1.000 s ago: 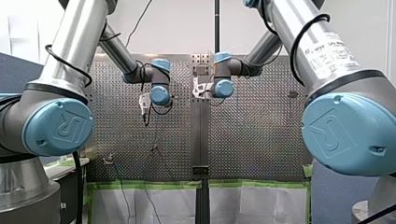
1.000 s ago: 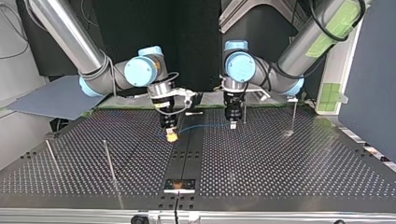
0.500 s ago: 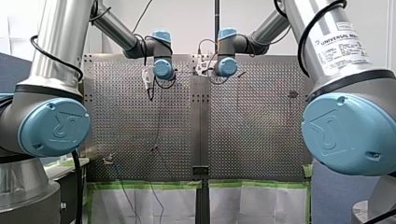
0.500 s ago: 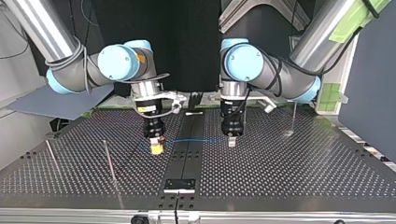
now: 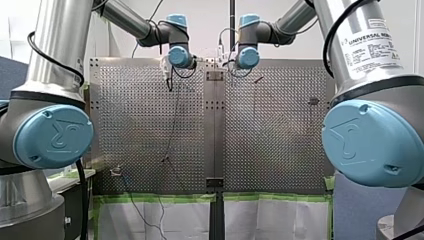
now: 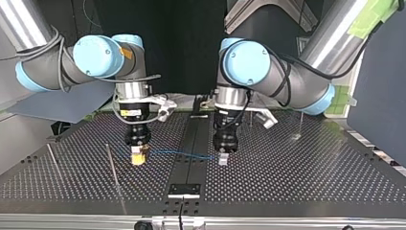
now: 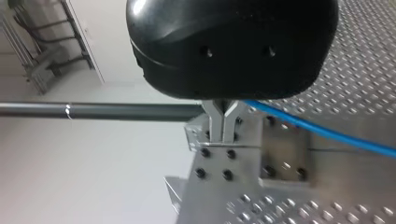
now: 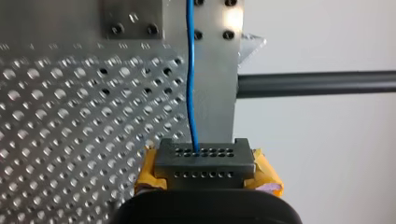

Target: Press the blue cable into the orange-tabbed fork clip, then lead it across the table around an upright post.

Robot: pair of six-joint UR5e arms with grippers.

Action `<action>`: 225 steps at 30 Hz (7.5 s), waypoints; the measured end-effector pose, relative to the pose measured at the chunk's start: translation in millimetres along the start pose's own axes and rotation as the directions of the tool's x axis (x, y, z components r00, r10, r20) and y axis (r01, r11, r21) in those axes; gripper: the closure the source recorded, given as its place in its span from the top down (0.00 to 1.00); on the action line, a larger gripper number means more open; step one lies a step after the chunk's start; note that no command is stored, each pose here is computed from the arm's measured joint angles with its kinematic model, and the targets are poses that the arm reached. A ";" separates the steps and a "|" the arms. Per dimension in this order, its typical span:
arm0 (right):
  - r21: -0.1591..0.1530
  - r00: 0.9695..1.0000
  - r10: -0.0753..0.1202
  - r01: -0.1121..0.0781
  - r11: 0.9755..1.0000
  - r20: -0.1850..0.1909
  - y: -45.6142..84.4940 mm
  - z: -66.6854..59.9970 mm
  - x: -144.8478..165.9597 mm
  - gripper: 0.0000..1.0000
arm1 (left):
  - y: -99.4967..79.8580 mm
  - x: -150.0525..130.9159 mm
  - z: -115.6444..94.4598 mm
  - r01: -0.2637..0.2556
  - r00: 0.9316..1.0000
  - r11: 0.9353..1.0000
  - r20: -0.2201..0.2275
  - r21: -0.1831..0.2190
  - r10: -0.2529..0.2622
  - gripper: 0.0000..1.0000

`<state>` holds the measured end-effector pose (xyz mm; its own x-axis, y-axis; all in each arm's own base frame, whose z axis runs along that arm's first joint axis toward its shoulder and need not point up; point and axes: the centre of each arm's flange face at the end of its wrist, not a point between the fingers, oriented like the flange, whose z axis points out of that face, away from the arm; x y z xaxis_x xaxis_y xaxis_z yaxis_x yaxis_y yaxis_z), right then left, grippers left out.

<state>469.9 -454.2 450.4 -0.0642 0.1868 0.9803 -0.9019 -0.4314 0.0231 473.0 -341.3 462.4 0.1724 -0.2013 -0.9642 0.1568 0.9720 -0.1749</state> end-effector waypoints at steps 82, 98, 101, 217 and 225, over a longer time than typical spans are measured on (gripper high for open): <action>-0.180 0.995 0.042 -0.026 0.983 0.088 234.4 36.2 -6.8 0.00 | -220.0 101.0 67.3 0.044 0.979 0.971 -0.203 0.236 0.005 0.00; -0.140 0.987 0.108 -0.091 0.986 0.116 268.9 48.4 -41.9 0.00 | -222.2 109.4 85.3 0.051 0.983 0.973 -0.182 0.227 -0.009 0.00; -0.147 0.986 0.112 -0.094 0.985 0.122 275.9 49.1 -47.6 0.00 | -220.0 132.6 88.1 0.041 0.979 0.974 -0.204 0.224 0.006 0.00; -0.381 0.897 0.365 -0.256 0.889 0.248 369.4 -77.9 -512.1 0.00 | -184.8 187.4 68.0 -0.028 0.951 0.998 -0.310 -0.062 0.007 1.00; -0.378 0.902 0.348 -0.239 0.895 0.254 369.2 -75.3 -511.2 0.00 | -182.4 185.8 70.8 0.048 0.950 0.995 -0.303 -0.089 -0.073 1.00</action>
<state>137.6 -642.5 -56.9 -0.2631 -0.2061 0.9425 -0.9529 -0.0971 -0.2872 545.2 -564.5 329.3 -0.1425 -0.2256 -0.9637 0.0778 0.9681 -0.2381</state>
